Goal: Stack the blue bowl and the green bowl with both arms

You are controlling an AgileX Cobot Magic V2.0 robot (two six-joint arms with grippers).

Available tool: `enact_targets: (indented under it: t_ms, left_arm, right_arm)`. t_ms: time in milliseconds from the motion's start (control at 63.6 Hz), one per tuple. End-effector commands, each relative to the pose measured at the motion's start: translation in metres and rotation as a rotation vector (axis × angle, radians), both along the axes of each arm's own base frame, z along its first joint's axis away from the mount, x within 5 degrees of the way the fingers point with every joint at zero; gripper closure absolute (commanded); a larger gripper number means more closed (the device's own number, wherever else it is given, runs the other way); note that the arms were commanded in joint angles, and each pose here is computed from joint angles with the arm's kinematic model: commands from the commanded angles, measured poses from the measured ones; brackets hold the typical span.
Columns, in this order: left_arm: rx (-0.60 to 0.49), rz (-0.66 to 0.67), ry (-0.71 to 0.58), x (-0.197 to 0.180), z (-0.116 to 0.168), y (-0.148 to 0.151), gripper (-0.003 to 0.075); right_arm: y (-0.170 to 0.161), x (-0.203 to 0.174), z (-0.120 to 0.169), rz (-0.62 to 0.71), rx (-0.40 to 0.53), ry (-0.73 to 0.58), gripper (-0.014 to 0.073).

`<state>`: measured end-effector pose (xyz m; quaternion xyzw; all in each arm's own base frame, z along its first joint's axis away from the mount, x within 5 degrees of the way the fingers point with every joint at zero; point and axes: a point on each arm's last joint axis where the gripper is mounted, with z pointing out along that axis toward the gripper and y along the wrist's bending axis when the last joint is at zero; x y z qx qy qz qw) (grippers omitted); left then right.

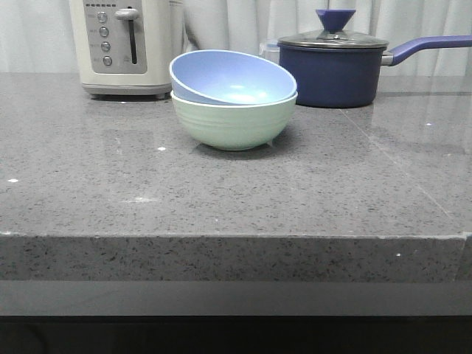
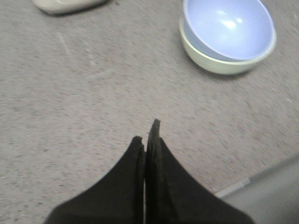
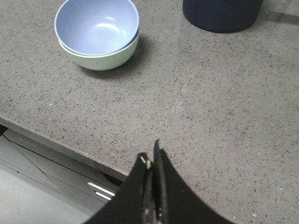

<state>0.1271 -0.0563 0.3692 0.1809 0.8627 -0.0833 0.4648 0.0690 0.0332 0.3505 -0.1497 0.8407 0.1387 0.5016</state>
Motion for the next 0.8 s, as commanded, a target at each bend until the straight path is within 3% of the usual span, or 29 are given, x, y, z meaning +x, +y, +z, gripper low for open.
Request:
enact_targets:
  t_ms: [0, 236, 378, 582, 787]
  left_arm:
    - [-0.083, 0.059, -0.167, -0.009, 0.004, 0.013, 0.0740]
    - [-0.237, 0.300, -0.486, -0.047, -0.065, 0.047, 0.0740]
    - [-0.265, 0.347, -0.622, -0.064, -0.110, 0.053, 0.0740]
    - [-0.304, 0.359, -0.645, -0.071, -0.146, 0.053, 0.0740]
    - [-0.312, 0.385, -0.664, -0.072, -0.156, 0.055, 0.0740]
  right_arm:
    - [0.000, 0.002, 0.013, -0.010, 0.021, -0.088, 0.0658]
    - [0.000, 0.002, 0.013, -0.010, 0.021, -0.088, 0.0658]
    - [0.000, 0.002, 0.013, -0.010, 0.021, -0.088, 0.0658]
    - [0.000, 0.002, 0.013, -0.010, 0.021, -0.088, 0.0658]
    - [0.000, 0.002, 0.013, -0.010, 0.021, -0.088, 0.0658]
